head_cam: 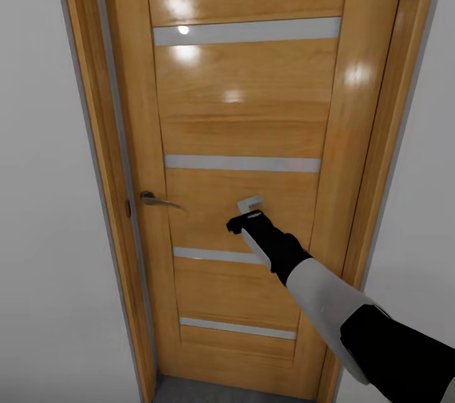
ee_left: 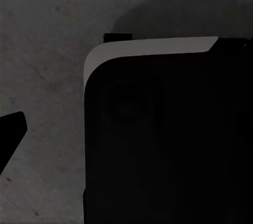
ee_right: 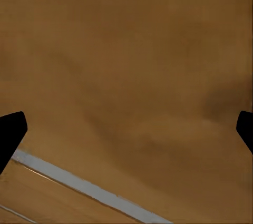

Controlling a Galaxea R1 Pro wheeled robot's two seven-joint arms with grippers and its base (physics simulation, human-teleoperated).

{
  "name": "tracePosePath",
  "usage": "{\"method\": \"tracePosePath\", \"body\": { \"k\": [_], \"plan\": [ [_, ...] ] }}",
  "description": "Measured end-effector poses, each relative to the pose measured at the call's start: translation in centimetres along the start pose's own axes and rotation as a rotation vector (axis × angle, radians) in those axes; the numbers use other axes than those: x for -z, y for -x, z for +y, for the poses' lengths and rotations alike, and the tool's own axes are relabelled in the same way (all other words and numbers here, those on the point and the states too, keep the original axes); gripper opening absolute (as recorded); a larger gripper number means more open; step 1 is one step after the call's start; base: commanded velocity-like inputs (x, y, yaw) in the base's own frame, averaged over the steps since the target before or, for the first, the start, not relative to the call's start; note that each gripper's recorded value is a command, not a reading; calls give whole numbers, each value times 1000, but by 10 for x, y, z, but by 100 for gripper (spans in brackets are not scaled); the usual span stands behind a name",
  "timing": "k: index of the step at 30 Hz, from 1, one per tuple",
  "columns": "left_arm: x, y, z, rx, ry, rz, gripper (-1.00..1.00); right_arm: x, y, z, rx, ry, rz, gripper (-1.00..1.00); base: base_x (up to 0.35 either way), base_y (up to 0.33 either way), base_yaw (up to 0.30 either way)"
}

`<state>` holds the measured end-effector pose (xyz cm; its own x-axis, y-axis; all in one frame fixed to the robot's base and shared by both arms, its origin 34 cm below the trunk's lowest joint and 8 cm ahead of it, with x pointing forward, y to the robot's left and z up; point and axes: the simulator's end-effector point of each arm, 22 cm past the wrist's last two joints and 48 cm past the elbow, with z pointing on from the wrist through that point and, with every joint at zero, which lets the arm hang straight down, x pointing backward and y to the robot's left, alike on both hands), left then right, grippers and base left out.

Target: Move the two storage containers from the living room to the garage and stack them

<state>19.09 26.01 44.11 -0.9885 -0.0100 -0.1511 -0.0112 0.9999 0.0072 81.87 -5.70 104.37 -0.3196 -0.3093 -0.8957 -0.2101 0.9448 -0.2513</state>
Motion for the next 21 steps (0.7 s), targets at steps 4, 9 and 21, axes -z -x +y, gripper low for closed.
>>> {"method": "tracePosePath", "body": {
  "k": [4,9,21],
  "plan": [
    [0,0,0,1,0,0,100,11,26,17,-1,65,-59,100,0,0,0],
    [0,0,-2,4,-2,0,100,19,39,39,10,154,-90,100,0,0,0],
    [0,0,-2,-7,-4,0,100,21,39,43,15,168,-90,100,145,0,0]
  ]
}}
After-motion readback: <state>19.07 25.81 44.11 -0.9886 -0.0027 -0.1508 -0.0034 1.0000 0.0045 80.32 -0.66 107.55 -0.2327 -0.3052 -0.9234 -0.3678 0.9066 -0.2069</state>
